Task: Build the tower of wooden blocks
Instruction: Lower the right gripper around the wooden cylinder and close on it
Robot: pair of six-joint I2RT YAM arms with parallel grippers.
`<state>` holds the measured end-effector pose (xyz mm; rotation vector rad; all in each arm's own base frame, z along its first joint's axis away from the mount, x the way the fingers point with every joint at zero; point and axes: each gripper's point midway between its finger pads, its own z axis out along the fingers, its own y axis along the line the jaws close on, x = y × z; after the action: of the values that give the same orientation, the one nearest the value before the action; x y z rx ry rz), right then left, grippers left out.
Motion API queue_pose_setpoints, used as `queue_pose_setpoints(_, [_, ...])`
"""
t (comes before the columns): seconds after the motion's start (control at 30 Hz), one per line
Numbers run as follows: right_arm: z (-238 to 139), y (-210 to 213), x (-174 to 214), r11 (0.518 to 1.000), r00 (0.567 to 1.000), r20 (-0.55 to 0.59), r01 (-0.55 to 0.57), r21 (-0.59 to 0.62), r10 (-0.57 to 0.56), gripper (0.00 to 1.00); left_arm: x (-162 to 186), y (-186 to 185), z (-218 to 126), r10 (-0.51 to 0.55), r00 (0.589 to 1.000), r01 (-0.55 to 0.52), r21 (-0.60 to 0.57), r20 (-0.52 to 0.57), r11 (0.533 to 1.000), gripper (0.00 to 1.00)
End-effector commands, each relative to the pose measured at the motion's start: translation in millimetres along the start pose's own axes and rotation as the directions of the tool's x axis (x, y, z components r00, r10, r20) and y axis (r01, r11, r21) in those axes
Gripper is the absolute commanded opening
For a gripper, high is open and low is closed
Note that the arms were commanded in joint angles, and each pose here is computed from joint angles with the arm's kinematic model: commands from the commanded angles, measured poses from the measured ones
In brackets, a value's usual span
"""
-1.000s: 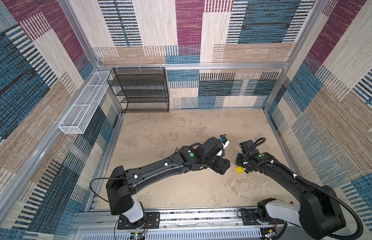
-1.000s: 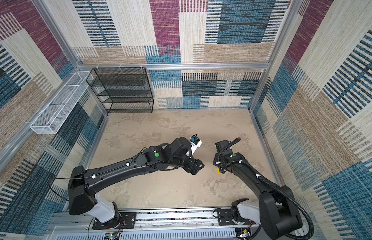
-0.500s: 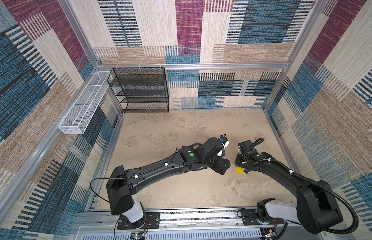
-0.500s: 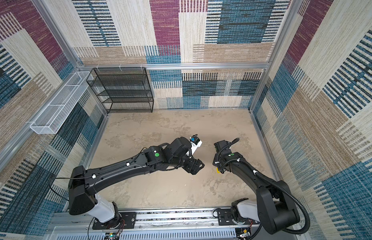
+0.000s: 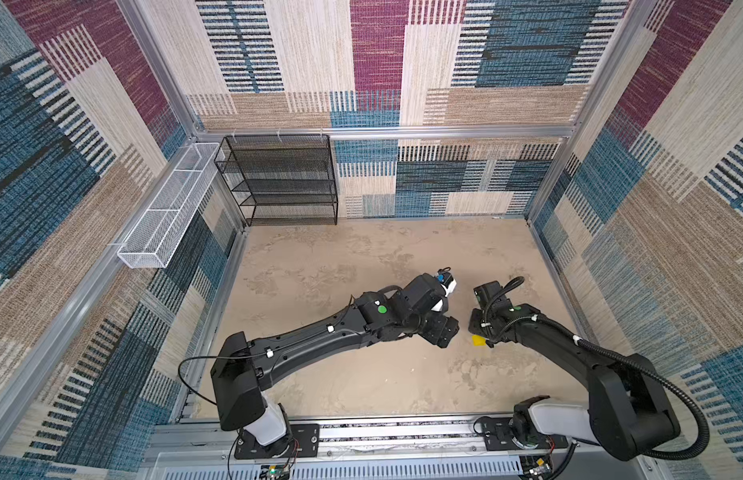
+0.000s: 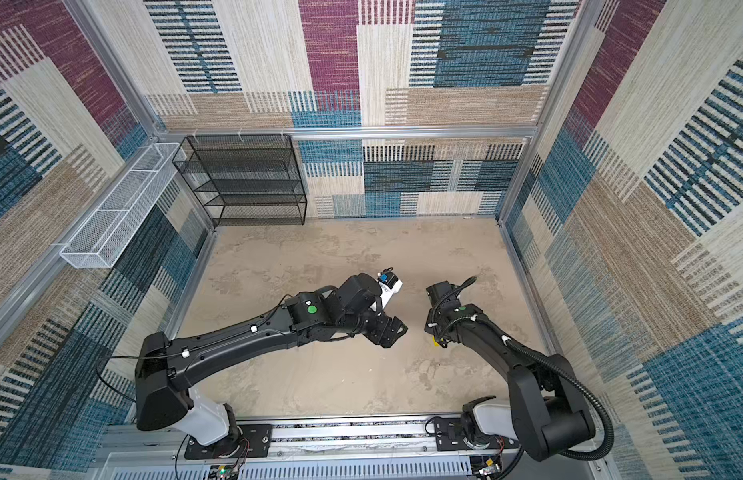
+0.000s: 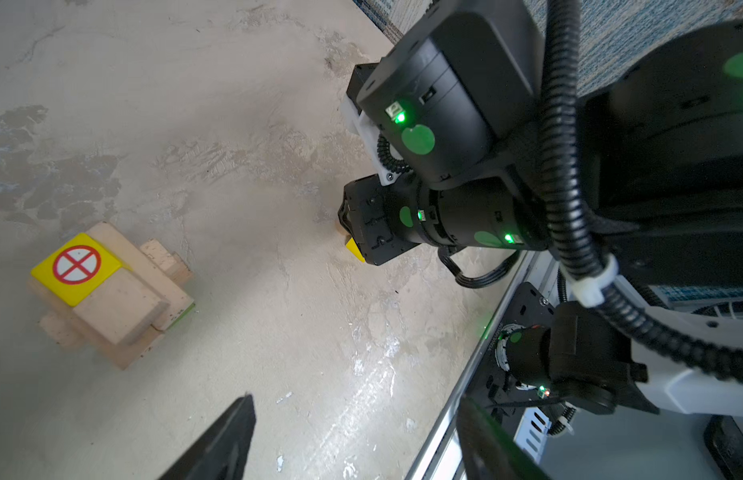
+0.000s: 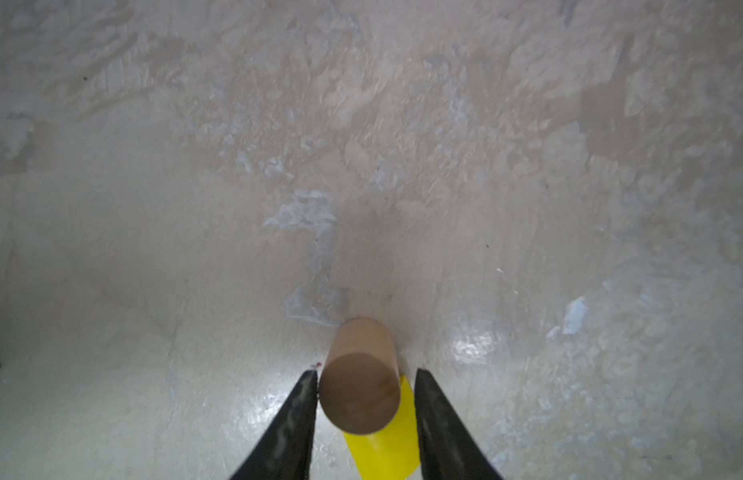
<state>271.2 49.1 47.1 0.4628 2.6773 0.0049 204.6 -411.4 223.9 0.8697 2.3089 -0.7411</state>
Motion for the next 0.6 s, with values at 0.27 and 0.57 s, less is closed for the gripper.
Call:
queue_pose_setpoints(0.27, [1.6, 8.4, -5.2, 0.999, 1.000, 0.012, 0.022, -0.034, -0.022, 0.38, -6.0, -0.8, 1.2, 0.021, 1.000, -0.021, 0.000, 0.019, 1.000, 0.81])
queue_pose_setpoints(0.57, [2.0, 8.3, -5.8, 0.999, 1.000, 0.011, 0.028, -0.030, -0.028, 0.33, -6.1, 1.2, -1.5, 0.018, 1.000, -0.018, -0.012, 0.022, 1.000, 0.81])
